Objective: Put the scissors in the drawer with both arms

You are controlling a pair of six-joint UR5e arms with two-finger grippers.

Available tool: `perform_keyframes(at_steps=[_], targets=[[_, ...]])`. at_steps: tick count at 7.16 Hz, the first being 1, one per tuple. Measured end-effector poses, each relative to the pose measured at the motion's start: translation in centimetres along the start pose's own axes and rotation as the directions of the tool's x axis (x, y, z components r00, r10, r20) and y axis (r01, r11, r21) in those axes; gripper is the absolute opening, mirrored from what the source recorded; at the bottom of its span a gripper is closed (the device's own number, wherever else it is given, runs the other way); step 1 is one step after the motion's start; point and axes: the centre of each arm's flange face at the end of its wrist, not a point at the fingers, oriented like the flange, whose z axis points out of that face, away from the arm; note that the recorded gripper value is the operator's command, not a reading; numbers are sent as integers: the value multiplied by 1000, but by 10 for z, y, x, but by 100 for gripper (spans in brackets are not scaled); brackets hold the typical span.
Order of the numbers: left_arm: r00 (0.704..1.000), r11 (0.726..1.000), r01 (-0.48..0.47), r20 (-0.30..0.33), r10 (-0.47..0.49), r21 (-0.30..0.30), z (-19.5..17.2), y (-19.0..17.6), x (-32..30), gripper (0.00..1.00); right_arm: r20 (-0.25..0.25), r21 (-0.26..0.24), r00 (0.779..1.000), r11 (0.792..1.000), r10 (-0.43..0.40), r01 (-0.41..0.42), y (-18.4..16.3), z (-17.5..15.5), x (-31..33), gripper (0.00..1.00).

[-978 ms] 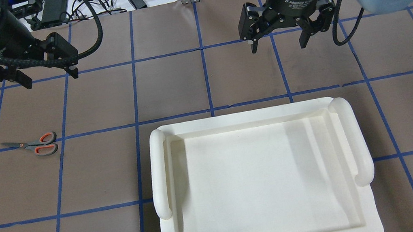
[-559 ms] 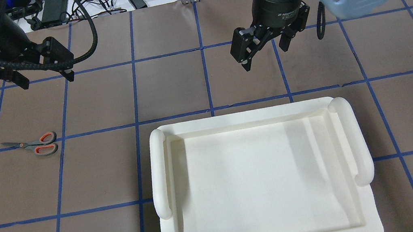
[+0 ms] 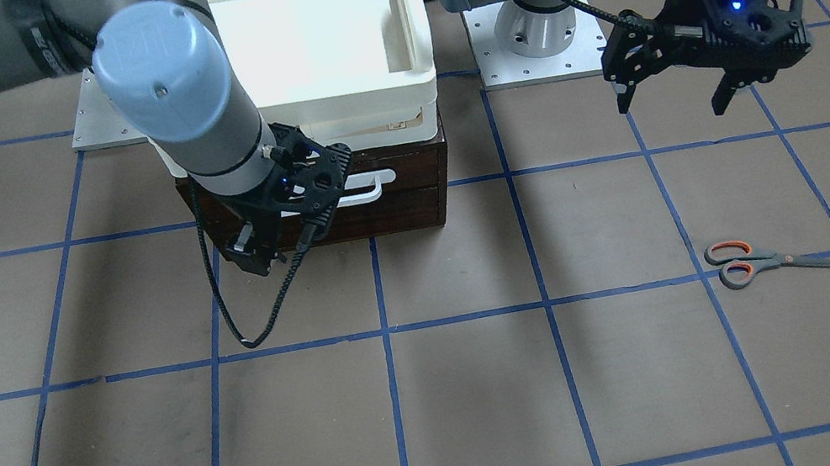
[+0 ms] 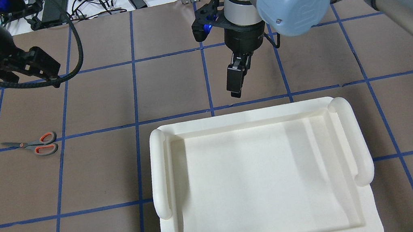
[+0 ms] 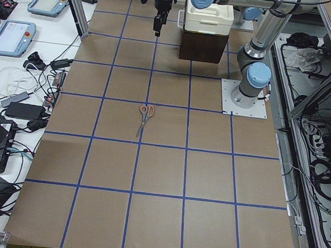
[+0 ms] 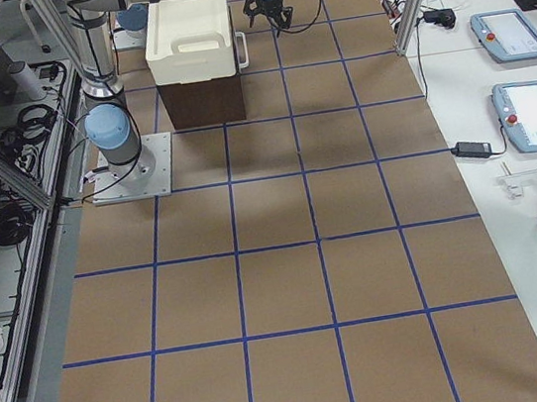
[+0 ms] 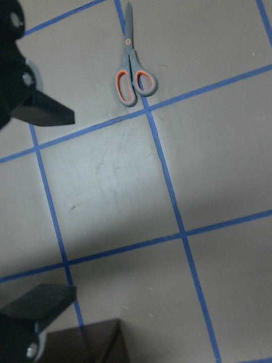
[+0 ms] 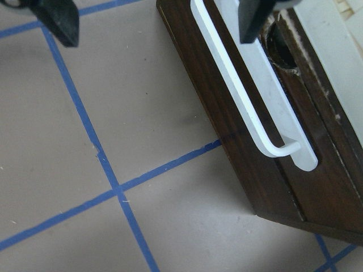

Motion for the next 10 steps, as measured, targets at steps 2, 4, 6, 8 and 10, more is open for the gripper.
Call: perform_keyframes(at_steps=[2,4,6,8,10], targets=[[978,978,-206,-16,206,-23,17,25,-88,100,106,-20,980,985,-171,174,-9,23,15,98],[921,921,-388,-37,387,-29,45,33,-137,100,246,-37,936,962,-252,269,-12,44,21,96],[848,847,-530,-34,530,-22,80,35,-179,98,311,-8,889,935,-335,355,-18,54,28,96],[685,685,-729,-13,729,-17,117,37,-218,99,359,6,870,933,-339,361,-27,62,40,98],[475,475,-880,-13,880,-14,161,26,-241,100,401,7,861,941,-314,340,-30,78,44,98]])
